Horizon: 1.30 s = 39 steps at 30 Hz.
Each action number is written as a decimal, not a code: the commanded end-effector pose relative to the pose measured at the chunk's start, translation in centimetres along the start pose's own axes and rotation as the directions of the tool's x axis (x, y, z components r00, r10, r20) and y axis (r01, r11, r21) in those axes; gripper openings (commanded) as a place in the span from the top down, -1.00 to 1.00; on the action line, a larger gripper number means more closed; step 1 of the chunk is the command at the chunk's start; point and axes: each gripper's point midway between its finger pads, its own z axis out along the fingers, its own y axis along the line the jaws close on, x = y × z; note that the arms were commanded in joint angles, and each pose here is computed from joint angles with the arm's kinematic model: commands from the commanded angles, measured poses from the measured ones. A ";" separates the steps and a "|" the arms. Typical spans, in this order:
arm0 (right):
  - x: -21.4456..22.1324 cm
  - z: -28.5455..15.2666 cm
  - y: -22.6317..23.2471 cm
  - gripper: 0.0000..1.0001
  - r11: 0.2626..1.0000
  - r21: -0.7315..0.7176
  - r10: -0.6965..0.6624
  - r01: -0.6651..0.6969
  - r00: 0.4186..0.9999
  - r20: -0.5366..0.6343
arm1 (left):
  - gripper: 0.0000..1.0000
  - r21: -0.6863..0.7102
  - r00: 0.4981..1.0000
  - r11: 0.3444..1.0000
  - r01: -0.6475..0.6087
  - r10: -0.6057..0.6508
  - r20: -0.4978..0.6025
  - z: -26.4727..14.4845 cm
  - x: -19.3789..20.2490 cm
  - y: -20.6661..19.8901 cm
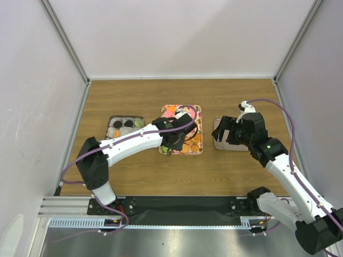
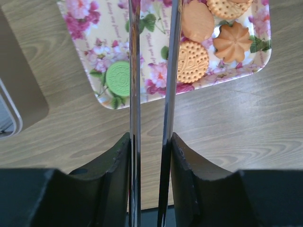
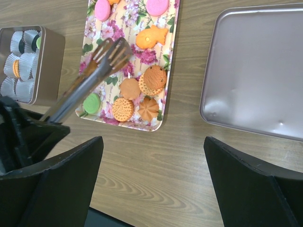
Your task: Pack the cookies
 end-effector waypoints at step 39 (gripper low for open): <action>-0.1 3.8 4.2 -0.89 0.993 -0.119 -0.025 0.022 0.999 -0.028 | 0.16 -0.205 0.906 0.883 0.422 -0.419 0.063 -4.0 6.6 21.3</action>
